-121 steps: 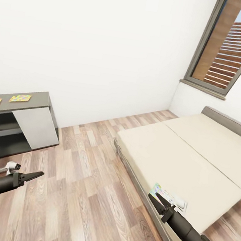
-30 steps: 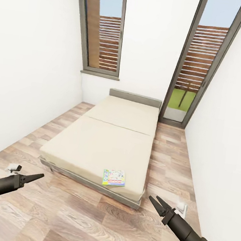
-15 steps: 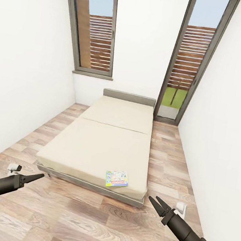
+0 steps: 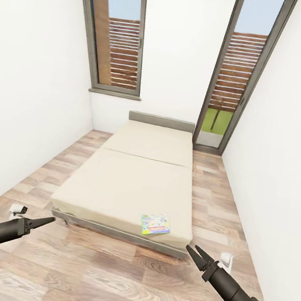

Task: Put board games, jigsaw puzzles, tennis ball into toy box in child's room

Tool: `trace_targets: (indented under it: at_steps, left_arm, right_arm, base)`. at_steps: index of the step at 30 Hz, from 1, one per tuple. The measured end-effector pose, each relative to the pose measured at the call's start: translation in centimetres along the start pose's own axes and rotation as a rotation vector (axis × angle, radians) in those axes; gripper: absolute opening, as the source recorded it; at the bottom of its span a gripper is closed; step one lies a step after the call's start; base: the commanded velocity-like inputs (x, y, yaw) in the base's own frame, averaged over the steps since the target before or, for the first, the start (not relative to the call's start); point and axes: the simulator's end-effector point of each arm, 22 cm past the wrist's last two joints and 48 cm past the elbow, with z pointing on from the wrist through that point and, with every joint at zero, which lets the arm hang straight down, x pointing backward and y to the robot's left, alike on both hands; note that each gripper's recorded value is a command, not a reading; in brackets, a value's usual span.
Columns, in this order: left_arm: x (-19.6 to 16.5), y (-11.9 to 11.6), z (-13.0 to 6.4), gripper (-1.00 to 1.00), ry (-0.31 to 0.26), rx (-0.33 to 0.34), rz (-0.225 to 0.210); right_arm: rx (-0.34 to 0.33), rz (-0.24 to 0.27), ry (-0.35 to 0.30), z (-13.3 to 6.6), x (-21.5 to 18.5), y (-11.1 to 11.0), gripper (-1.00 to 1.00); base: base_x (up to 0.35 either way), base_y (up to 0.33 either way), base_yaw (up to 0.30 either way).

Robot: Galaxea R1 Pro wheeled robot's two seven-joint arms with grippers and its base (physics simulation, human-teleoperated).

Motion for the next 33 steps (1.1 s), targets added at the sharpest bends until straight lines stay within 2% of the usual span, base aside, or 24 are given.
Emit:
trace_targets:
  at_steps: [6, 19, 33]
  left_arm:
    - [-0.04, 0.00, -0.04, 1.00, -0.001, 0.000, 0.000]
    - [-0.02, 0.00, -0.01, 1.00, -0.001, 0.000, 0.000]
    - [0.01, 0.00, 0.02, 1.00, -0.001, 0.001, 0.000]
  right_arm:
    - [0.002, 0.003, 0.001, -0.02, 0.10, -0.10, 1.00]
    - [0.005, 0.009, 0.005, -0.04, 0.33, -0.27, 1.00]
    - [0.003, 0.007, 0.004, 0.14, 0.46, -0.12, 1.00]
  base:
    - [0.000, 0.196, -0.236]
    - [0.000, 0.037, -0.261]
    - [0.000, 0.002, -0.051]
